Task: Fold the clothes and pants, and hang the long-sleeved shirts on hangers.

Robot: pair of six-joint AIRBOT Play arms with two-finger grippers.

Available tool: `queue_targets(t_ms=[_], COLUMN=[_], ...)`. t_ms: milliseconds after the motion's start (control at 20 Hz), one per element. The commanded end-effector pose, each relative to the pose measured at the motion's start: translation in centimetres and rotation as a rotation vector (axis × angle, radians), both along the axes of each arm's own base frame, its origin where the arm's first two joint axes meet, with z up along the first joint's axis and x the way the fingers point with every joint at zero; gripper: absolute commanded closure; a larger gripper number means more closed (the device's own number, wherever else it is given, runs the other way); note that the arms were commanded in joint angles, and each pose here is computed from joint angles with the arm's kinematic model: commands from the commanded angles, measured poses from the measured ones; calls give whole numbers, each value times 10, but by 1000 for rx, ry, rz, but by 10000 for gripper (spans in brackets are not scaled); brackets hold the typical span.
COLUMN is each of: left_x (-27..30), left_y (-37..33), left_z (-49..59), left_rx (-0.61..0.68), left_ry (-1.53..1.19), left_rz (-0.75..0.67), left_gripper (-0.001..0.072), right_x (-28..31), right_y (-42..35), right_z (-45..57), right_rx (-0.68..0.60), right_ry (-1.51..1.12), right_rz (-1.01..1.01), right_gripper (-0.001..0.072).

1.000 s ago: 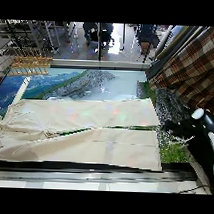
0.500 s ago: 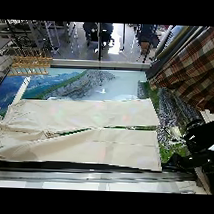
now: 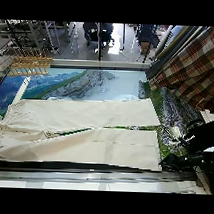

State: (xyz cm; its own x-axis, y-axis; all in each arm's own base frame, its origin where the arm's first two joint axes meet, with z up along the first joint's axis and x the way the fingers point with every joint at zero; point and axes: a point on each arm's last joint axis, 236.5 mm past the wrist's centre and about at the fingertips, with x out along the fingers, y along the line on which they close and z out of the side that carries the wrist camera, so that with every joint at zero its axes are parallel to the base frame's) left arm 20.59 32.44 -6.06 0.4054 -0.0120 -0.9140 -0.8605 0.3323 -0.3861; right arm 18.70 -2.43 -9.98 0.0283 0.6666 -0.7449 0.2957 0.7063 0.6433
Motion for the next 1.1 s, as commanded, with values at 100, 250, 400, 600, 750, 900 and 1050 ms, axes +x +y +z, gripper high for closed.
queue_targets(t_ms=[100, 250, 400, 600, 750, 900, 1050], left_x=[-1, -1, -1, -1, -1, -1, 0], left_y=[-3, -4, -4, -4, -4, -5, -6], left_z=[0, 0, 0, 0, 0, 0, 0], left_rx=[-12, -15, -14, -17, -18, -22, -24], left_ry=[2, 2, 2, 3, 3, 3, 0], left_rz=[-5, -6, -6, -7, -7, -10, -9], left_gripper=[307, 307, 307, 307, 307, 307, 307], right_x=[-5, -14, -13, -20, -22, -14, -11], right_y=[-4, -4, 0, 7, -2, -8, -8], right_z=[-10, -9, -8, -21, -35, -40, -32], right_rx=[-17, -16, 0, -34, -130, -168, -149], right_ry=[-1, 23, 20, 38, 77, 61, 51], right_rz=[40, 68, 63, 108, 124, 92, 107], right_gripper=[364, 366, 367, 366, 408, 666, 693])
